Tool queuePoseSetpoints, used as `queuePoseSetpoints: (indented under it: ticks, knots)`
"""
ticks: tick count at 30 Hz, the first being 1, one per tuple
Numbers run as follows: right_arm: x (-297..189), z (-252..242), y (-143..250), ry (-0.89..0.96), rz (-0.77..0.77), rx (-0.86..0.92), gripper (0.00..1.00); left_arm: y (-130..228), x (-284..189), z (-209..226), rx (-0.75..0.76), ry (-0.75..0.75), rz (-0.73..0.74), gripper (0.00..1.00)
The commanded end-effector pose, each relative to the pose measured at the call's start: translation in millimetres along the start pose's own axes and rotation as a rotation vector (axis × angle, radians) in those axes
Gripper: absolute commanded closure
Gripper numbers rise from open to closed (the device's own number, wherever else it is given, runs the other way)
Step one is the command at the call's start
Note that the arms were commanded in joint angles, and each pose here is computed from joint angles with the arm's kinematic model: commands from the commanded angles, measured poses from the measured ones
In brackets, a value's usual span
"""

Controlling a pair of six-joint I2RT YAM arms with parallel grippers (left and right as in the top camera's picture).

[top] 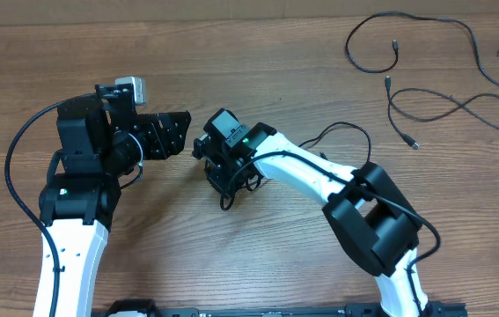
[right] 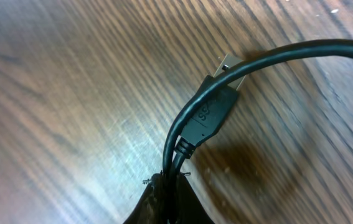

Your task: Untangle cables

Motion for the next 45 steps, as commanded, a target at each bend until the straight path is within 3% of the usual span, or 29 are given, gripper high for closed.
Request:
queuePoseSetpoints:
  ticks: [1, 9, 28, 34, 38, 45]
  knots:
    - [-57.0, 23.3, -29.4, -0.01, -0.14, -0.047, 0.96, -6.0, -1.0, -6.3, 0.031, 0.02, -0.011, 0.25]
    - [-122.4, 44.2, -38.5, -0.012, -0.266, -0.096, 0.96, -9.2, -1.1, -6.8, 0.037, 0.022, -0.024, 0.25]
    - [-184.9, 67.1, -27.6, -0.016, -0.355, -0.199, 0.96, -16.3, -6.2, -10.7, 0.005, 0.092, -0.046, 0.27]
    - [-207.9, 93.6, -18.8, -0.106, -0.391, -0.339, 0.96, -13.7, -8.3, -26.9, 0.05, 0.192, -0.034, 0.28]
    - [-208.8, 94.2, -18.0, -0.106, -0.392, -0.341, 0.96, -9.3, -12.1, -45.0, 0.101, 0.311, -0.017, 0.29]
    - [-208.6, 93.6, -17.3, -0.103, -0.388, -0.34, 0.96, -1.0, -5.0, -47.9, 0.077, 0.369, 0.028, 0.32]
Point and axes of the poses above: each gripper's point midway between its finger pads, its own x axis out along the fingers, its own z axis along the line the jaws close on, y = z × x, the point moved 1 cm from there along -x, back along the fingers, and after that the axes turned 6 degrees about x, right-handed, at the moved point
